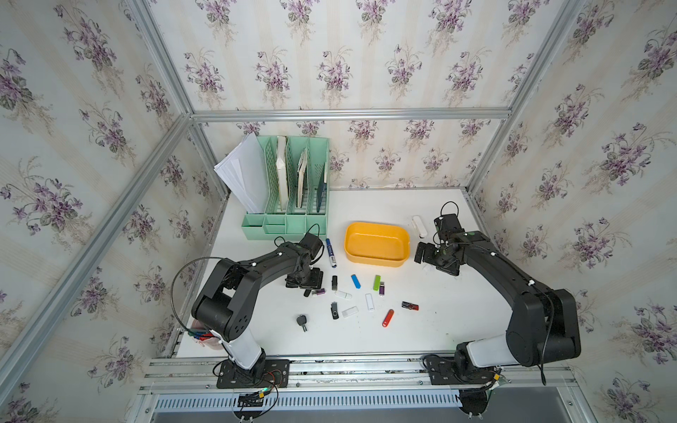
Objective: Put the usb flash drive into the storage box
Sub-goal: Pick up the USB flash from the center of the board.
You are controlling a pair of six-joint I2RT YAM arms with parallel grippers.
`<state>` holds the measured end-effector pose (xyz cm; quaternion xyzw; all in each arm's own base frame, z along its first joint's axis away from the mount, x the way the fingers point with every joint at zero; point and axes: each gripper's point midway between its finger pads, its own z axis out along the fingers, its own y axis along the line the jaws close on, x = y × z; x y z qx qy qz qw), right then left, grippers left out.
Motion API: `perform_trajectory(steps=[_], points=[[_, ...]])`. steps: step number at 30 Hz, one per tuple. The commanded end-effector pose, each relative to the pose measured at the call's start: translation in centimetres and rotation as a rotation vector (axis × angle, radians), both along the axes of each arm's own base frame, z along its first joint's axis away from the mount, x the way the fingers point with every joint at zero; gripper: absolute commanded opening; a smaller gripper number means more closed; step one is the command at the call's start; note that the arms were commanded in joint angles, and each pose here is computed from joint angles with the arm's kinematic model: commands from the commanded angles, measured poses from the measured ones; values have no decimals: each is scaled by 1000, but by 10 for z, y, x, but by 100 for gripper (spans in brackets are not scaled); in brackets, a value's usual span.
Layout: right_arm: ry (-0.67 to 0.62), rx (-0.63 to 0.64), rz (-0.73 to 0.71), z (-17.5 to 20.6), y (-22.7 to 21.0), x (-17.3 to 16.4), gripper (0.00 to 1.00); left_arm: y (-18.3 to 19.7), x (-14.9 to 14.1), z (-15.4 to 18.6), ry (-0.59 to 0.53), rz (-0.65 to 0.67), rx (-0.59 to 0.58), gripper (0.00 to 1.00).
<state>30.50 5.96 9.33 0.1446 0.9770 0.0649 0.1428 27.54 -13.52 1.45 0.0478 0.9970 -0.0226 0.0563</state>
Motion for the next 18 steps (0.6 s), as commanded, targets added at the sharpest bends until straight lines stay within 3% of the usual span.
perform_trajectory(steps=[1,13,18], points=[[0,2,0,-3,-1,0,100,3,-4,-1,17,5,15,74],[66,-8,-49,-25,-8,-14,98,3,-16,-7,47,1,-5,51],[94,-20,-64,-34,-13,-16,98,5,-22,-6,55,2,-2,46]])
